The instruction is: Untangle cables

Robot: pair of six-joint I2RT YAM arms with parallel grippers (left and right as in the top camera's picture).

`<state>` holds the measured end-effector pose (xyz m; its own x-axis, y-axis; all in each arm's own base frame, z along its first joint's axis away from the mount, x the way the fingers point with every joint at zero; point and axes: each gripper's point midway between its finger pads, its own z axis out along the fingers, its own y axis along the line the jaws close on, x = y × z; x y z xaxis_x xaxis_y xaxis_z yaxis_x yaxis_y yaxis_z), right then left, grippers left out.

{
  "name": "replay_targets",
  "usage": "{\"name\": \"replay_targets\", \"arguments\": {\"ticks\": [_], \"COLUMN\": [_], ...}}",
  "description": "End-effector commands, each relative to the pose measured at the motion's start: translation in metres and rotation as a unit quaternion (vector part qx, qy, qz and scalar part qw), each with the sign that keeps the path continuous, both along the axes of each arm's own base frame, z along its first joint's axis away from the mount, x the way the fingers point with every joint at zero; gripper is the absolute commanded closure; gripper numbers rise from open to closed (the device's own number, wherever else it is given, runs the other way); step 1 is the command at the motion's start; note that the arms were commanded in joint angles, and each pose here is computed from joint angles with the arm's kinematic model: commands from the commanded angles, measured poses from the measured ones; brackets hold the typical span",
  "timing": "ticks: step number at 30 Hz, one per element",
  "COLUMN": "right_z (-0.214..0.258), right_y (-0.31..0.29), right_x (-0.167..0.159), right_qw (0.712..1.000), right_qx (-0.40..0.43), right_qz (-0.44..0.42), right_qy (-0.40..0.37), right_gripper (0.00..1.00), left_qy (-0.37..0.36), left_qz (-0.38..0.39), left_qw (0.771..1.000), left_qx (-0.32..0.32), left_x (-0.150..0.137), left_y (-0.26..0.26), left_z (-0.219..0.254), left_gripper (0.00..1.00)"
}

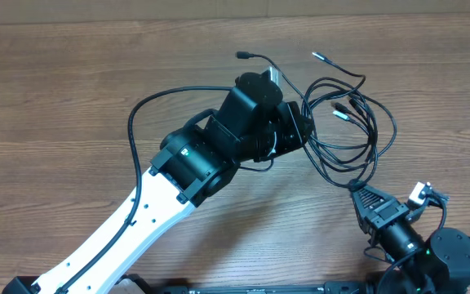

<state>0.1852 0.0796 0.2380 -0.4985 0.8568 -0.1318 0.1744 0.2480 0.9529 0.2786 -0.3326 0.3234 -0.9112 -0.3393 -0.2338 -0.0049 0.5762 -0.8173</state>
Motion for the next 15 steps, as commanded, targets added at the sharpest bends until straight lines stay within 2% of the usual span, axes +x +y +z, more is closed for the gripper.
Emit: {"name": "replay_targets", "arguments": {"ticks": [1, 10, 15], "right_z": [0.003, -0.051, -0.044], "right_y": [-0.001, -0.044, -0.035], "right_x": [-0.002, -0.011, -0.009], "right_qw": [0.999, 0.984, 0.989], "right_qx": [-0.039, -0.132, -0.118], "right_qz": [0.011, -0.086, -0.065], "right_qy": [-0.019, 0.083, 0.067], "right_gripper": [0.96, 0.96, 0.96], "left_qy": [-0.025, -0.003, 0.002], "left_qz": [0.015, 0.007, 0.005], "left_qw": [1.000, 0.999, 0.999], "left_qx": [-0.013, -0.037, -0.044], "left_x": [0.012, 0.024, 0.027], "left_y": [0.006, 0.022, 0.026], "left_z": [0.018, 0.021, 0.022], "left_gripper": [0.96, 0.96, 0.96]}}
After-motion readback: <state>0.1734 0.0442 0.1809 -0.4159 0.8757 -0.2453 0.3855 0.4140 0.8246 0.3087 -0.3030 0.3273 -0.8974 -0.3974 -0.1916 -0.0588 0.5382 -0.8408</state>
